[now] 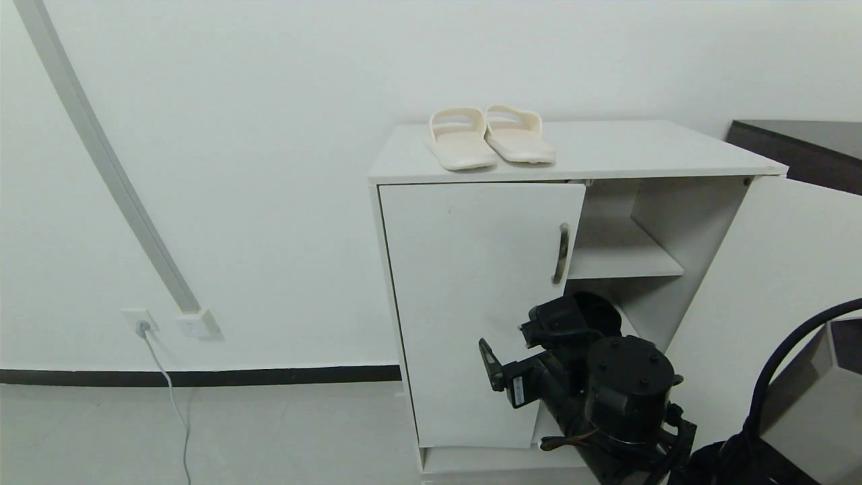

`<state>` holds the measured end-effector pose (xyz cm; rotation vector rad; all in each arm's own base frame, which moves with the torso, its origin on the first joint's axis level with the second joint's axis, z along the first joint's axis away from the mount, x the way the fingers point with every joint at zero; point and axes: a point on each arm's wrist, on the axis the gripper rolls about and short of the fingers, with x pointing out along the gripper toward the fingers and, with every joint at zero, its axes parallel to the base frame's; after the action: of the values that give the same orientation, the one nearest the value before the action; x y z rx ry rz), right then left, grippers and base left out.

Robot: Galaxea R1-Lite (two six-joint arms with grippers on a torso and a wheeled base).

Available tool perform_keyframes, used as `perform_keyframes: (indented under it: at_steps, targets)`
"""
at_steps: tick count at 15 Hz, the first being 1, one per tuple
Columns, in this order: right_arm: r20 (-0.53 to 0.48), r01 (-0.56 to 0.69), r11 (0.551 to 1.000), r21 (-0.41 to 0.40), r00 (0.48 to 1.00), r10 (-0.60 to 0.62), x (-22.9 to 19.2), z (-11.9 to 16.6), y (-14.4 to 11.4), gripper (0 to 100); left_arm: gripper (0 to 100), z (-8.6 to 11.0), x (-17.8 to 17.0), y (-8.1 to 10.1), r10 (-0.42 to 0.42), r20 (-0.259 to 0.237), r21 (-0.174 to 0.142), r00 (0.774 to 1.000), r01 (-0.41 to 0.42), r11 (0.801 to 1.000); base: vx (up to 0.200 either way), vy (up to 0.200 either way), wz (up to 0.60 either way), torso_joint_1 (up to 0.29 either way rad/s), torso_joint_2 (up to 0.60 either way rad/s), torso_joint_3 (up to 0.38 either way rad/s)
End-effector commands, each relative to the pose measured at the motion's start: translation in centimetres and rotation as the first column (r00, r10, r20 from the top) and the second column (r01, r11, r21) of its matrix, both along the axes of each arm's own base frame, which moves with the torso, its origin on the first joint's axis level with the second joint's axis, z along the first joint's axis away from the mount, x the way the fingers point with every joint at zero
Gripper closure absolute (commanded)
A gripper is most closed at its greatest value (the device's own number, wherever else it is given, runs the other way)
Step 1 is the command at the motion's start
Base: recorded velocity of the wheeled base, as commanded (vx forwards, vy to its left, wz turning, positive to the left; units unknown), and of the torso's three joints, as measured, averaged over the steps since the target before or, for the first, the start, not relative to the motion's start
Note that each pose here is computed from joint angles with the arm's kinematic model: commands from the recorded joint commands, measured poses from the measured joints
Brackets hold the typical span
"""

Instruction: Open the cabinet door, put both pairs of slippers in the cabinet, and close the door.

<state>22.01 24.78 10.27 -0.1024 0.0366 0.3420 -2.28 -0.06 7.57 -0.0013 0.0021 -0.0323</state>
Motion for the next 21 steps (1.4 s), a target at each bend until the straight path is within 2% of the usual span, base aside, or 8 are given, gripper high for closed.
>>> perform_keyframes:
  at_steps: [1,11,21]
  targets:
    - [0.000,0.006,1.000,-0.001,1.000,-0.006,0.10,-0.03,-0.14,0,100,0.02,0.00,0.00,0.000,0.002,0.000,1.000,0.000,1.000,0.000,0.000,0.00,0.134,-0.48,-0.339]
    - [0.000,0.023,1.000,0.000,1.000,-0.023,0.53,-0.08,-0.57,0,100,0.01,0.01,0.00,0.000,-0.001,0.000,1.000,0.000,1.000,0.000,0.000,0.00,0.170,-0.49,-0.323]
    - [-0.006,0.031,1.000,0.001,1.000,-0.031,0.87,-0.53,-0.64,0,100,0.01,0.00,0.00,0.000,0.001,0.000,1.000,0.000,1.000,0.000,0.000,0.00,0.238,-0.56,-0.323]
